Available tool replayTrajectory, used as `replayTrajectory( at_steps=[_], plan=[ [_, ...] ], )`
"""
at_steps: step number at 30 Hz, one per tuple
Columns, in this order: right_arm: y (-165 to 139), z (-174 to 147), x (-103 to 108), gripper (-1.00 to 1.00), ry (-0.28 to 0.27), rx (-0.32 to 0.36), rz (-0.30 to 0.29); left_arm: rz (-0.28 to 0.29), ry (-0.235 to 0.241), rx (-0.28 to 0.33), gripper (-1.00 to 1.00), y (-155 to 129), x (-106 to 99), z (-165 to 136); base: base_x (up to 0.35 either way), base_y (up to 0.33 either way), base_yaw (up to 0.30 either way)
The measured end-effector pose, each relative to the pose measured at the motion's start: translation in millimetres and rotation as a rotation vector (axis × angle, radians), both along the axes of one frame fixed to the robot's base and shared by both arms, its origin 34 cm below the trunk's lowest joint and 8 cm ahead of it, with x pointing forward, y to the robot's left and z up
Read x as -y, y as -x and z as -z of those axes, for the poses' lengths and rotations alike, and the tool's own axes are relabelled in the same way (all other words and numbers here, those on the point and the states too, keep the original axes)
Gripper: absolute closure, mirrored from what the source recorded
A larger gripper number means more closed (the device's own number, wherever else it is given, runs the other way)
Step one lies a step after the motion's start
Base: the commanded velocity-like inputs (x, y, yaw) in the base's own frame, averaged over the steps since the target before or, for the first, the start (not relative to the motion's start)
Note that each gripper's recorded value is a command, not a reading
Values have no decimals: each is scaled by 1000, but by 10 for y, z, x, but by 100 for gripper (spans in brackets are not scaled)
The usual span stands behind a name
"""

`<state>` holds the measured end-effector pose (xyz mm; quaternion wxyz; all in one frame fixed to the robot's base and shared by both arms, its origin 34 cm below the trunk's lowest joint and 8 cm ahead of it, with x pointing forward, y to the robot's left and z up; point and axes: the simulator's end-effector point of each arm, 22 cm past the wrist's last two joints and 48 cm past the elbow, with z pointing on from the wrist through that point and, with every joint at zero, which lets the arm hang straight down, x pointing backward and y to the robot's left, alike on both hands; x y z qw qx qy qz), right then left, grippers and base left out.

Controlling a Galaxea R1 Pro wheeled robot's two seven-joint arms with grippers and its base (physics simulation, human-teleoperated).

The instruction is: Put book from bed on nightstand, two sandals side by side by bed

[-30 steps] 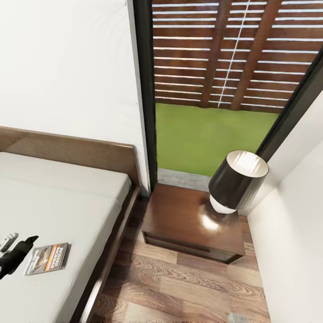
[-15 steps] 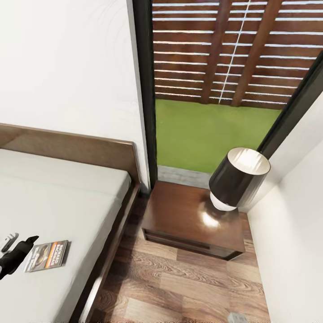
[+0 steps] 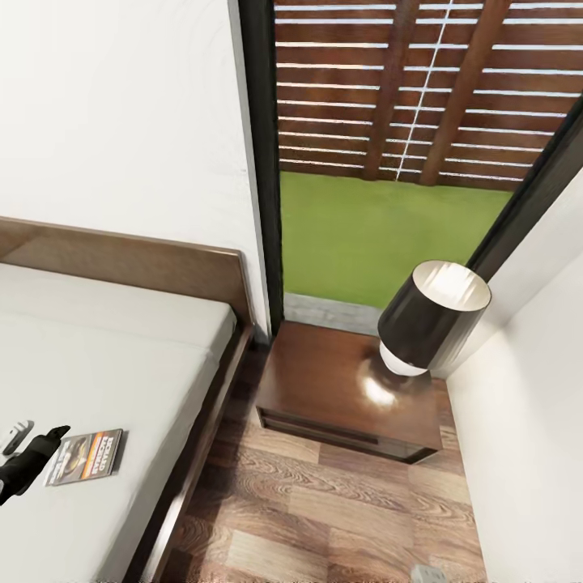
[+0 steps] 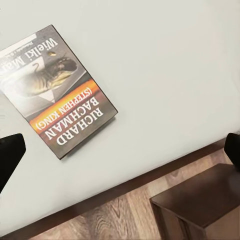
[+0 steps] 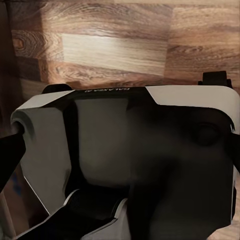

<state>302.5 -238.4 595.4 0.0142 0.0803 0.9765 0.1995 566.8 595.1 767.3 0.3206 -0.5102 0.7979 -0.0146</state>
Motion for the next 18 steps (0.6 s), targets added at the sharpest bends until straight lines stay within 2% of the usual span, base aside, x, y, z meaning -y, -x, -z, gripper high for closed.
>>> replayTrajectory(
  at_steps=[18],
  plan=[
    [115,53,1,-100,0,-28,0,0,0,-28,-100,68,4,130,0,0,0]
  ],
)
